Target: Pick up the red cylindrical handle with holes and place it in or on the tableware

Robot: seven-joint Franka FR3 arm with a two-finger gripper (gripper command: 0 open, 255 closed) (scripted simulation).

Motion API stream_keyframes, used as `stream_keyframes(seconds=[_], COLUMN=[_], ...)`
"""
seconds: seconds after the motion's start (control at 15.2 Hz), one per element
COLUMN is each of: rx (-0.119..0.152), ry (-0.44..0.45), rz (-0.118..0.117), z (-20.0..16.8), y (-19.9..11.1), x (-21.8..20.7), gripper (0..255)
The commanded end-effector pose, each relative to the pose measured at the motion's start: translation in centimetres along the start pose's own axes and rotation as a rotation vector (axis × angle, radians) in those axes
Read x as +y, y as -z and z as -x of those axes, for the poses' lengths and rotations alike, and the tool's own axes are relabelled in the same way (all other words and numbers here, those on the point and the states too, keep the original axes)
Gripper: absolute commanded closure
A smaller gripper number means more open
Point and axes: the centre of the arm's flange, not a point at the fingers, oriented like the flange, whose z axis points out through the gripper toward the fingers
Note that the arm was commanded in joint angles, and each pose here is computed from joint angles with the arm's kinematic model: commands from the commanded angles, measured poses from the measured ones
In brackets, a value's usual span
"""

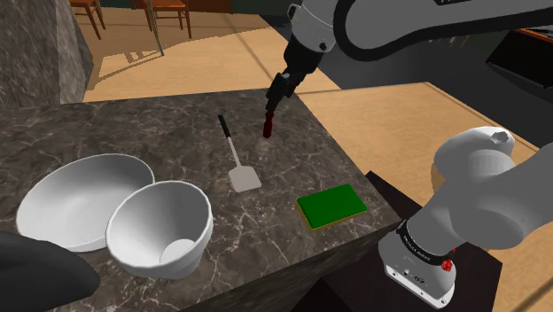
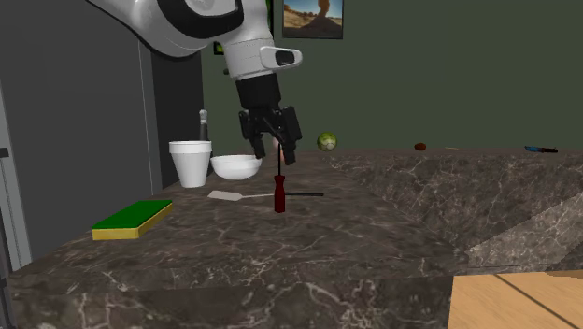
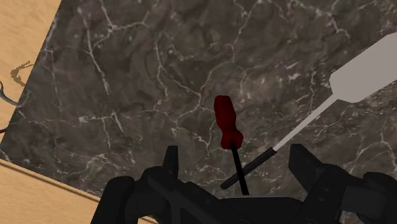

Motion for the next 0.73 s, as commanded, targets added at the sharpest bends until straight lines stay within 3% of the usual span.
stream_keyframes(seconds=[0.0, 0.4, 0.66], rx=[0.010, 0.010, 0.010], ry=[0.004, 0.004, 0.004], rz=[-0.005, -0.005, -0.005], z=[-0.5, -0.6, -0.6], y=[-0.7, -4.1, -4.1], x=[-0.5, -0.5, -0.5], gripper=[0, 0, 0])
